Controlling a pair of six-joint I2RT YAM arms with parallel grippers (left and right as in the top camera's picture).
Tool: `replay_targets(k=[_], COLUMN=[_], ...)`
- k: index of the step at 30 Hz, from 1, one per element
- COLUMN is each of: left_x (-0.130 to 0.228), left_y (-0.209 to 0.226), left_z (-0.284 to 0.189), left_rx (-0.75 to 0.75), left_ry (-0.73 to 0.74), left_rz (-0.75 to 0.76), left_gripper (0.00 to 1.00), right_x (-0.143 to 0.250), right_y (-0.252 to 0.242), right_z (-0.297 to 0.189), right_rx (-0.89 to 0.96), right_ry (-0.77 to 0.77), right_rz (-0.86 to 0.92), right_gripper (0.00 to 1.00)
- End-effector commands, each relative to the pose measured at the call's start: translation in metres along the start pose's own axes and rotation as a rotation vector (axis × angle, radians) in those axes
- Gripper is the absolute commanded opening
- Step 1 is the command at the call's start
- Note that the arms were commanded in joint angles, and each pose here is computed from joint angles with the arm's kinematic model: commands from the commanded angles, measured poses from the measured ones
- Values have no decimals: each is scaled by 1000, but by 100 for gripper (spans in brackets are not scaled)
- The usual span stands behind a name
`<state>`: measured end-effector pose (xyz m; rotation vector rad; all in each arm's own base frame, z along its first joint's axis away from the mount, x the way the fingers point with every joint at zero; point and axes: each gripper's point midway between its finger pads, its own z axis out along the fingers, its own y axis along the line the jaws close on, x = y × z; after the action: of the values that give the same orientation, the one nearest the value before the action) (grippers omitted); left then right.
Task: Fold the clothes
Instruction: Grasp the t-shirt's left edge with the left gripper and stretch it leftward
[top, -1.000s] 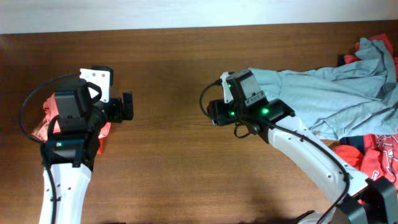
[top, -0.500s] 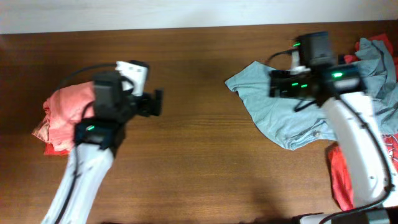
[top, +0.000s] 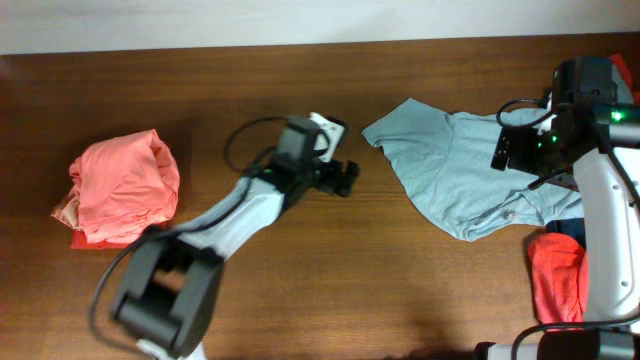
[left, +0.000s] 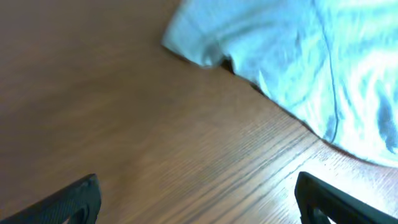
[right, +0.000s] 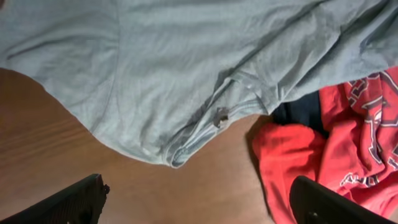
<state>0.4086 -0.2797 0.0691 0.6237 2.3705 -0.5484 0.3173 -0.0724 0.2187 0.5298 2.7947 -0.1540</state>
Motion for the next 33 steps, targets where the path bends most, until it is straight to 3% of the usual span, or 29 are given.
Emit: replay_targets(k=[1, 8, 15, 19, 23, 24, 27, 29, 33], left_x=[-14, -26, -13, -11, -9, -9, -11, -15, -35], left_y=[-20, -30, -39, -46, -47, -47, -44, -39, -13], left_z=[29, 73, 117, 133, 139, 139, 139, 137, 121], left_rx=[64, 130, 196, 219, 222, 221, 219, 214, 181], left_ry=[35, 95, 148, 150, 144, 145, 139, 134, 124], left_rz=[-15, -109, -228, -251, -252, -252, -255, -260, -288], left_gripper=[99, 98, 96, 89, 52, 36, 12, 1, 1], right_x=[-1, 3, 4, 4, 4, 4, 4, 4, 4], right_y=[-5, -6, -6, -6, -6, -6, -6, -6, -6], right_z=[-6, -6, -6, -6, -6, -6, -6, -6, -6], right_rx=[15, 19, 20, 19, 20, 19, 20, 20, 20], right_ry=[-11, 7, 10, 10, 10, 10, 9, 10, 11], right_rz=[0, -2, -2, -2, -2, -2, -2, -2, -2], right_gripper=[99, 99, 99, 99, 99, 99, 99, 99, 98])
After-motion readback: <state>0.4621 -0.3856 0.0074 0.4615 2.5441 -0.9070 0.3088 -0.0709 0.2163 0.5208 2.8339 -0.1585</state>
